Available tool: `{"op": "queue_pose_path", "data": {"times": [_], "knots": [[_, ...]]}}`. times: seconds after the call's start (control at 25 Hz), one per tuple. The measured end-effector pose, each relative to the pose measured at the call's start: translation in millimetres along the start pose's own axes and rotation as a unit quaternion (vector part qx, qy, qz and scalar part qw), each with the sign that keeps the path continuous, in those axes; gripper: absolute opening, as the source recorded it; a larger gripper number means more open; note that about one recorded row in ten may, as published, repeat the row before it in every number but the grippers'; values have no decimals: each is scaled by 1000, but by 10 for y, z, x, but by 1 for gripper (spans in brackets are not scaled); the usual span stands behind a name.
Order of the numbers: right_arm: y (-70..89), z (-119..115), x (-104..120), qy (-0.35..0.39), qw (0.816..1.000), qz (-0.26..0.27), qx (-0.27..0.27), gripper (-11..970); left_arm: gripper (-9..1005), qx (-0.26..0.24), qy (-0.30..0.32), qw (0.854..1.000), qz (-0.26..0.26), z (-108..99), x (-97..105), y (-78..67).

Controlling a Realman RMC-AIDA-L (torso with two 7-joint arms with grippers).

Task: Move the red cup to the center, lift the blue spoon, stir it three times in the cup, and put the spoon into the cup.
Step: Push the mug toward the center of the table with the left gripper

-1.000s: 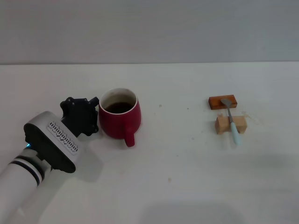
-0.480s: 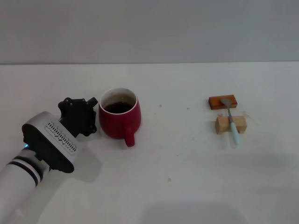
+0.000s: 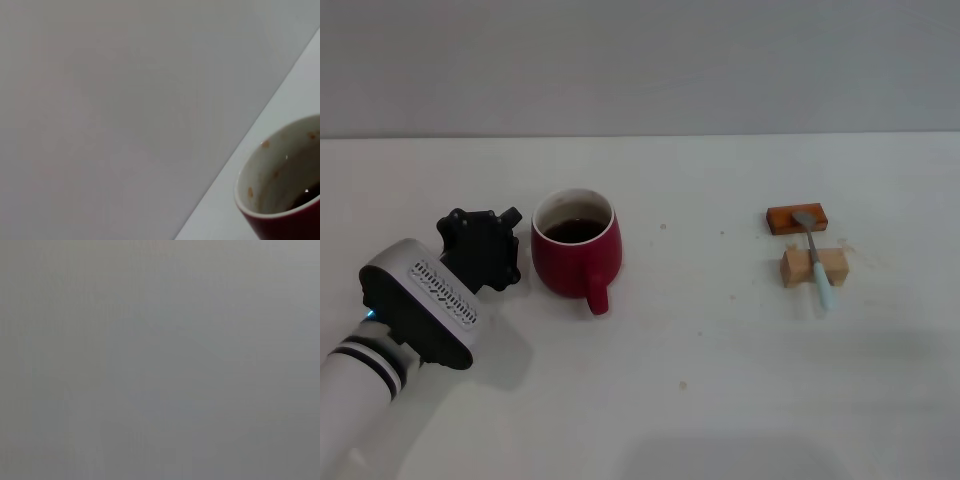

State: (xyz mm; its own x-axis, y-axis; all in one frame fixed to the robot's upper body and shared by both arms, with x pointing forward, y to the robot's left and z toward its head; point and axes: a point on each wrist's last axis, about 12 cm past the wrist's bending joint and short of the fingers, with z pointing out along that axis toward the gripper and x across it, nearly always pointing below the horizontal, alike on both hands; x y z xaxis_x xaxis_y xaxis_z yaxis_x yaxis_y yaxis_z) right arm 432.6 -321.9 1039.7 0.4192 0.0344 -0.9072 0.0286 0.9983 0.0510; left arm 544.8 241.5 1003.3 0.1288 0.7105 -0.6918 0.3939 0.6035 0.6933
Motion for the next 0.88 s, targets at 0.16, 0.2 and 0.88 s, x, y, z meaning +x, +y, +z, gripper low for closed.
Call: {"op": "queue_pose_path", "data": {"times": [0.16,0.2,0.88], "knots": [[-4,-6,1,1,1000,-1,0,741,0,-1,2,1000,-1,-7,9,2],[-4,-6,2,2,1000,-1,0,741,0,-1,2,1000,-1,-7,10,2],[3,15,13,4,1000,0,-1,741,0,-6,6,1000,-3,-8,27,24]]}}
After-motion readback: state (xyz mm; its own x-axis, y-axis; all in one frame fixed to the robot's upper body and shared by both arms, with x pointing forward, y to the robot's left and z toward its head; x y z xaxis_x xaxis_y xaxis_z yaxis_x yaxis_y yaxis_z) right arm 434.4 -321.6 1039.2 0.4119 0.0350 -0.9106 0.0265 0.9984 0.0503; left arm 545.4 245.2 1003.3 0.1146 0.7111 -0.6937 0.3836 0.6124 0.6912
